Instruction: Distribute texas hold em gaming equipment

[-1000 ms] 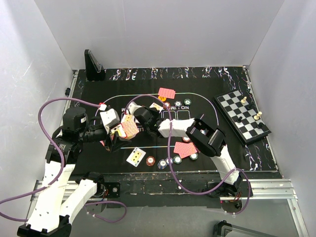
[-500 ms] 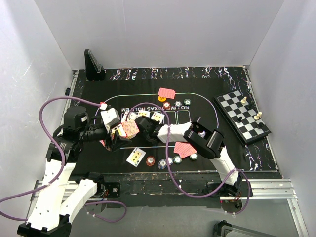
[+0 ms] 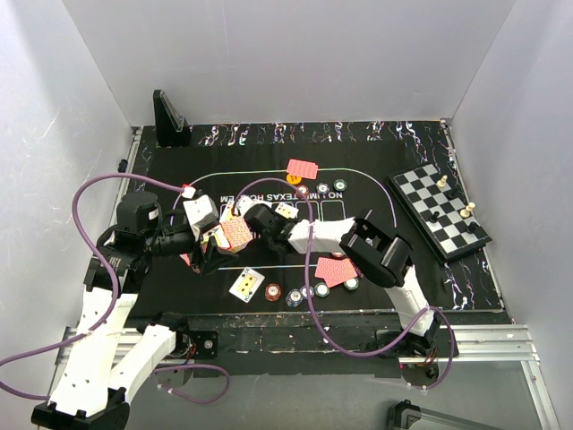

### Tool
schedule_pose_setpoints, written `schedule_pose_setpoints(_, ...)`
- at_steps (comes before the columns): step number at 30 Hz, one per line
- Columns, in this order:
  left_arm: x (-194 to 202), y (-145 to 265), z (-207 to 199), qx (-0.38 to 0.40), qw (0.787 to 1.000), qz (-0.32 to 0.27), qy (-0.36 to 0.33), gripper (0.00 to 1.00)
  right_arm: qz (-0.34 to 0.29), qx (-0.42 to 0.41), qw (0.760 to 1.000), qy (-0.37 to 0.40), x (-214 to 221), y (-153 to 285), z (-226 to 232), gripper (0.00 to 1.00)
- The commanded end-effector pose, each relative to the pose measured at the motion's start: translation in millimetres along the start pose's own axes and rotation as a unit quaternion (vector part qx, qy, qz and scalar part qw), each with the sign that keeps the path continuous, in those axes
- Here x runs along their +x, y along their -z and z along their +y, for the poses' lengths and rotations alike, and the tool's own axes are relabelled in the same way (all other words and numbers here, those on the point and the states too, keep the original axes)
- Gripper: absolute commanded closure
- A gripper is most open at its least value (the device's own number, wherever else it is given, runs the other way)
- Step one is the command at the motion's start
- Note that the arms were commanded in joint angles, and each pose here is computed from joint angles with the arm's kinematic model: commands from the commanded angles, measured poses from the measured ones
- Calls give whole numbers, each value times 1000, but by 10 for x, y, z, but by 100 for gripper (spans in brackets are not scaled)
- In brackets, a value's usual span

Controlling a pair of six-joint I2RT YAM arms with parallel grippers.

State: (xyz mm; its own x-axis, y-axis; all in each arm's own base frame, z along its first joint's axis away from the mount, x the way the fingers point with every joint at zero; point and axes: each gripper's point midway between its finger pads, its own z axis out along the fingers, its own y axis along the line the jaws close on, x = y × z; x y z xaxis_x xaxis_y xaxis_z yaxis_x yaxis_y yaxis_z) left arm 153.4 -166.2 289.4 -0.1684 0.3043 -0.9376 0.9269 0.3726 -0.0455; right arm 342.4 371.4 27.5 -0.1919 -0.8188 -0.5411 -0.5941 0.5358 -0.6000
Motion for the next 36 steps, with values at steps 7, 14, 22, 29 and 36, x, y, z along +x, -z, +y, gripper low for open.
schedule_pose_setpoints(7,-179,69,-53,2,999,-21,-29,100,12,-158,985,-71,-9,273,351,57)
schedule_pose_setpoints(14,-172,81,-65,0,999,-22,-32,100,18,-196,976,-91,-10,324,298,49)
schedule_pose_setpoints(22,-173,79,-53,-3,999,-24,-35,100,-11,-223,947,-229,-496,639,-263,44)
schedule_pose_setpoints(29,-94,22,-22,1,999,-20,-26,100,-51,-280,877,-388,-850,1339,-1024,29)
schedule_pose_setpoints(36,-73,-80,90,8,999,-17,-30,100,-91,-475,716,-504,-1144,2355,-1164,24)
